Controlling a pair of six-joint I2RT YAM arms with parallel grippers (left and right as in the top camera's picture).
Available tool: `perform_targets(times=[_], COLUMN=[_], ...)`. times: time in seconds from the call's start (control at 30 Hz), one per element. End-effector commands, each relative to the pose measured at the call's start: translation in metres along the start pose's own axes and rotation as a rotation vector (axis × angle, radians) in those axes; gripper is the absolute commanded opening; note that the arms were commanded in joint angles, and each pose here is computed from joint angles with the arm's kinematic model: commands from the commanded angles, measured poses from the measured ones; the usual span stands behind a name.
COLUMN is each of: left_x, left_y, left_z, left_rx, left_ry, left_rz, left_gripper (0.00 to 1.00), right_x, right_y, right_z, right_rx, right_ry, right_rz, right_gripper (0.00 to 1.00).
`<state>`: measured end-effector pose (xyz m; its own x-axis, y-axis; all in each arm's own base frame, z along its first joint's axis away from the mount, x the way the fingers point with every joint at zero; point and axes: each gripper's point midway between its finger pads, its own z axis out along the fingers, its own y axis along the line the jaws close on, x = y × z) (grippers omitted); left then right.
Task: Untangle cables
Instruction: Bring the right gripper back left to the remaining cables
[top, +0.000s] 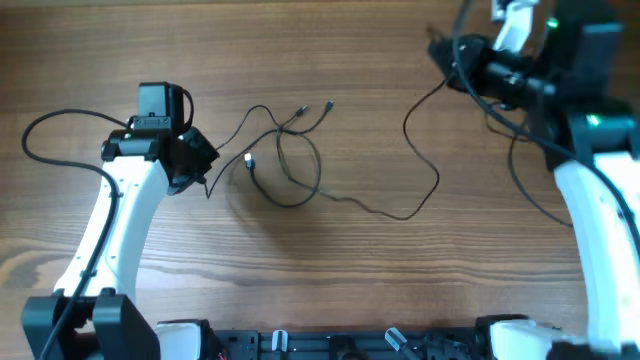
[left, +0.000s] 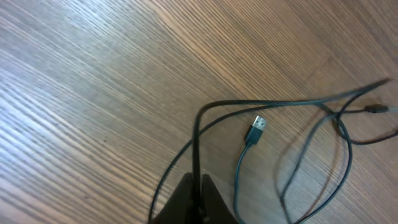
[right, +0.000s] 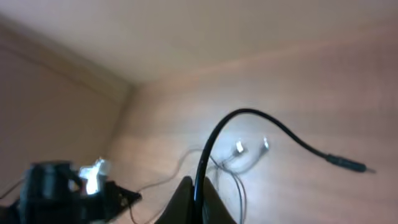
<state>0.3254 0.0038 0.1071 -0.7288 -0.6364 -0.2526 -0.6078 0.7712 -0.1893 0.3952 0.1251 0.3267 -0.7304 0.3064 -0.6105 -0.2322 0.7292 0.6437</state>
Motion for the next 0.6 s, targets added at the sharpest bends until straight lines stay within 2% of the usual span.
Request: perform_targets(times=[0.0,0.07,0.1,0.17,0.2,0.23,0.3,0.33,0.43,0.57], left_x=[0.006,0.008,0.009,0.013,0.014,0.016,0.02,0.022,0.025,0.018], left_y=[-0.006,-0.006,-0.007,-0.009,-0.011,-0.012,-0.017,-0.019,-0.027,-0.042], left_z=[0.01,0.014,0.015,0.017,0.018,0.018,0.018,0.018,0.018,0.019], left_rx=[0.028,0.025,0.023,0.028,0.03,0.031,0.035,0.037,0.05,0.093], left_ry=[0.051,0.067,0.073,0.086,0.091,0.093,0.096,0.098,0.093,0.042], left_rz=[-0.01,-0.007,-0.005,0.001,0.007,0.014,0.03,0.04,0.063,0.085], left_gripper=[0.08,0.11,0.15,0.35,0.57,0.69,0.82,0.86,0.87,0.87], right_x=[0.033,0.054,0.063,0.084,0.093,0.103,0.118,0.124,0.142,0.155], right_y=[-0.034,-0.043,-0.045,-0.048,-0.051,-0.055,-0.061,-0.062,-0.069,-0.1], right_z=[0.034,0.053,0.062,0.078,0.086,0.093,0.104,0.109,0.123,0.127], right_rx=[0.063,0.08,0.08,0.086,0.088,0.105,0.122,0.127,0.147,0.319], right_ry=[0.162,0.248,0.284,0.362,0.397,0.428,0.479,0.498,0.552,0.568], right_rz=[0.105,0.136,0.134,0.132,0.128,0.135,0.147,0.152,0.156,0.122], right_gripper=[0.04,0.04,0.04,0.04,0.04,0.04,0.04,0.04,0.06,0.08])
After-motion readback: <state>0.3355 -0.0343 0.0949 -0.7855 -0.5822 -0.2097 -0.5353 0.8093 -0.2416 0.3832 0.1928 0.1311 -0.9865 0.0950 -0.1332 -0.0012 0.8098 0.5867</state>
